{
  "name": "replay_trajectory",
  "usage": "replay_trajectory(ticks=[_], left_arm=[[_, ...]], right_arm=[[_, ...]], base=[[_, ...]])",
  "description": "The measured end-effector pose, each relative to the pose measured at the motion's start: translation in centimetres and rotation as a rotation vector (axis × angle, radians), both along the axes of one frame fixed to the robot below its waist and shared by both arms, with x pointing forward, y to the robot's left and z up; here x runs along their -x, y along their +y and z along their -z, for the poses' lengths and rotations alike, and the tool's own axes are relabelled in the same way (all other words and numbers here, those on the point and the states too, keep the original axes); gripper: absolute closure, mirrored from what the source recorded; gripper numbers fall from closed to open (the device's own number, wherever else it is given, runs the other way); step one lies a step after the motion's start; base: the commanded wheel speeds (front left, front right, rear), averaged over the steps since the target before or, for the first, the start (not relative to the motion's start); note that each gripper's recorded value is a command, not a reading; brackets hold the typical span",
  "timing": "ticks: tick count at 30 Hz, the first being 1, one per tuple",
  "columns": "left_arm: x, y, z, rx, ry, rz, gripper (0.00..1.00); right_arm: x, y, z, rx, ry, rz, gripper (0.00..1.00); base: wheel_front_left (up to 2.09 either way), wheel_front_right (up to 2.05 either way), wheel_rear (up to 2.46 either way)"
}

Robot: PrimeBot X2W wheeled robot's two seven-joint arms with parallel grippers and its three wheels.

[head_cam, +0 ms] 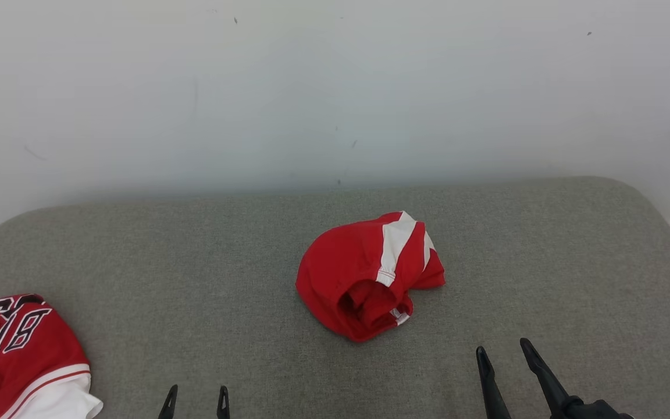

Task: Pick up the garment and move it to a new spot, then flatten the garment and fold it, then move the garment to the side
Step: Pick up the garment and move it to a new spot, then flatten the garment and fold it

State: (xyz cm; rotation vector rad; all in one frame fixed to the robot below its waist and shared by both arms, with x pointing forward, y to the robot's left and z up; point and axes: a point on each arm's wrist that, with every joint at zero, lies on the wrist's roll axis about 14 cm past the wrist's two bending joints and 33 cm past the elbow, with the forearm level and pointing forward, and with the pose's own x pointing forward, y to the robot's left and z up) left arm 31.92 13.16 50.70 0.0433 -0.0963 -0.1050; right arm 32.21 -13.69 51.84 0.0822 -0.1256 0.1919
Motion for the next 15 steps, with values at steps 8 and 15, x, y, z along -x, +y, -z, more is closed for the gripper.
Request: replay_trajectory(ticks=[8,15], left_arm=[[0.12,-0.49,0.13,0.003,0.004,0.017,0.00],[0.06,-0.59,-0.10,0.006,-0.003,0.019,0.00]], right_arm=[[0.10,0.04,-0.09,-0.002,-0.003,0.000,0.00],[0.15,0.07,-0.16,-0.002,-0.006,-0.001,0.00]], base=[[0.00,0.00,0.00],[0.00,0.00,0.00]])
